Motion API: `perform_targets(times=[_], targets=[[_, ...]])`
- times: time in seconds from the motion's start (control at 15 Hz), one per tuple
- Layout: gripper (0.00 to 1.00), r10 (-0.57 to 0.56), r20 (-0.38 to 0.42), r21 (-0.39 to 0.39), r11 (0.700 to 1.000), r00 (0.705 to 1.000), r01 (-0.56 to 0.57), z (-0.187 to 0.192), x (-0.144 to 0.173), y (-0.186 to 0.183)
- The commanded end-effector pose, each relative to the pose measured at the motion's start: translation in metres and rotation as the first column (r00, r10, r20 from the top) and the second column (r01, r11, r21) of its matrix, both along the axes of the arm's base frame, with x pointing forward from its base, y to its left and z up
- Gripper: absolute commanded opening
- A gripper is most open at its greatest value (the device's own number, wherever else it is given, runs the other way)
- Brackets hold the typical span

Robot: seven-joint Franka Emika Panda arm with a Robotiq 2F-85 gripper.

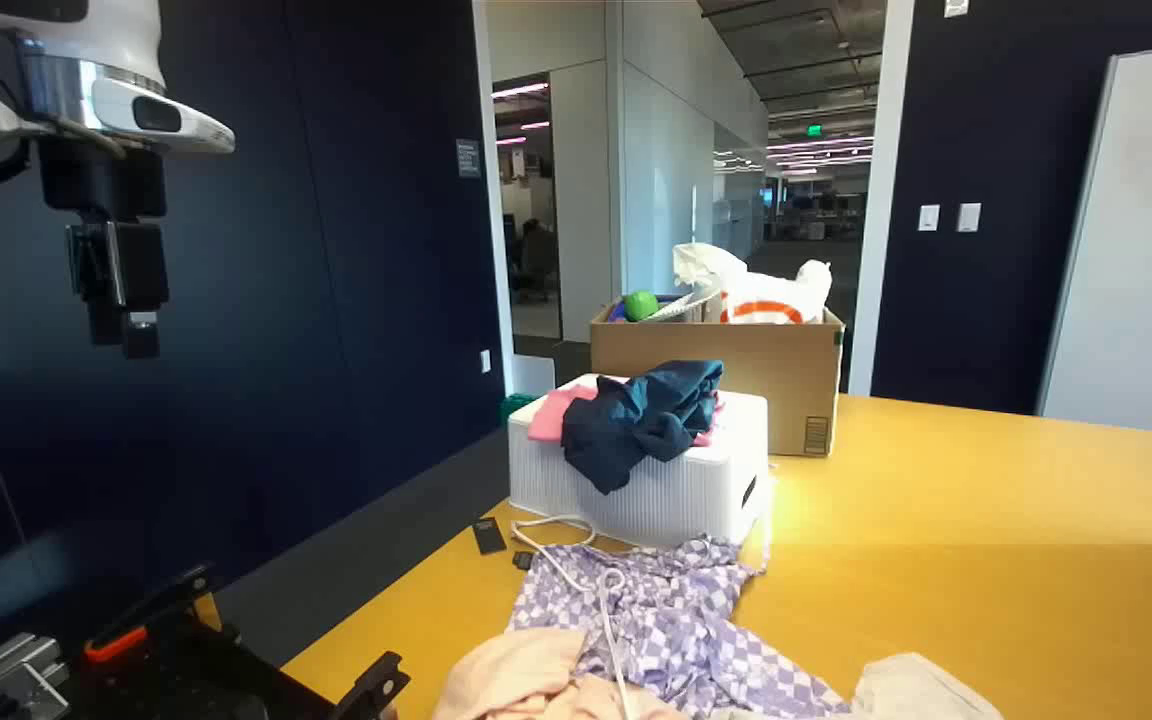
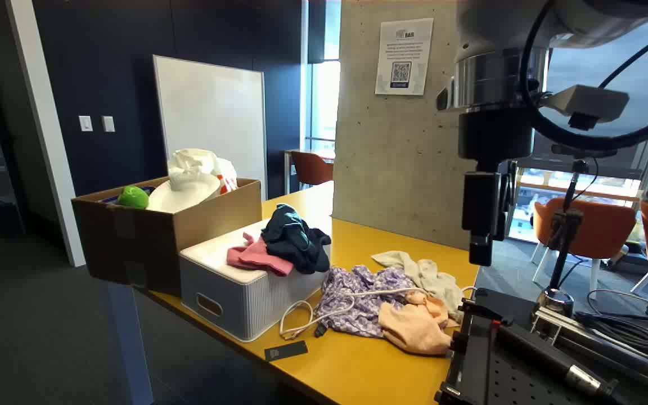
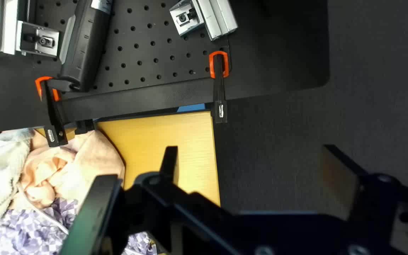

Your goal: Remove the clothes from the top of the basket

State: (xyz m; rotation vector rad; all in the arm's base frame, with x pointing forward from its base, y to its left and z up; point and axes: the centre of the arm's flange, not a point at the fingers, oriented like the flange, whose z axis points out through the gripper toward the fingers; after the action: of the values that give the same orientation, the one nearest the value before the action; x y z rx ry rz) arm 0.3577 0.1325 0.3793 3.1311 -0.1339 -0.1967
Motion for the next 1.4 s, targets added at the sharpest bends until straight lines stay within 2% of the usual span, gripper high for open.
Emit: perform_targets(times=[0.0, 0.53, 0.6, 0.93, 1.33], targets=[[1.0, 0.0, 0.001, 0.0, 1.0, 1.0, 0.0, 0.0, 0.0, 0.0], [1.0, 0.0, 0.001, 0.0, 1.0, 1.0, 0.0, 0.0, 0.0, 0.0], [1.0, -0.026, 0.032, -0.003, 1.0, 0.999, 0.026, 0.005, 0.004, -0.001], [1.0, -0.136, 0.141, -0.043, 0.989, 0.981, 0.143, 0.024, 0.066, -0.057], [1.0, -0.152, 0.233, -0.111, 0.977, 0.961, 0.181, 0.026, 0.176, -0.145]])
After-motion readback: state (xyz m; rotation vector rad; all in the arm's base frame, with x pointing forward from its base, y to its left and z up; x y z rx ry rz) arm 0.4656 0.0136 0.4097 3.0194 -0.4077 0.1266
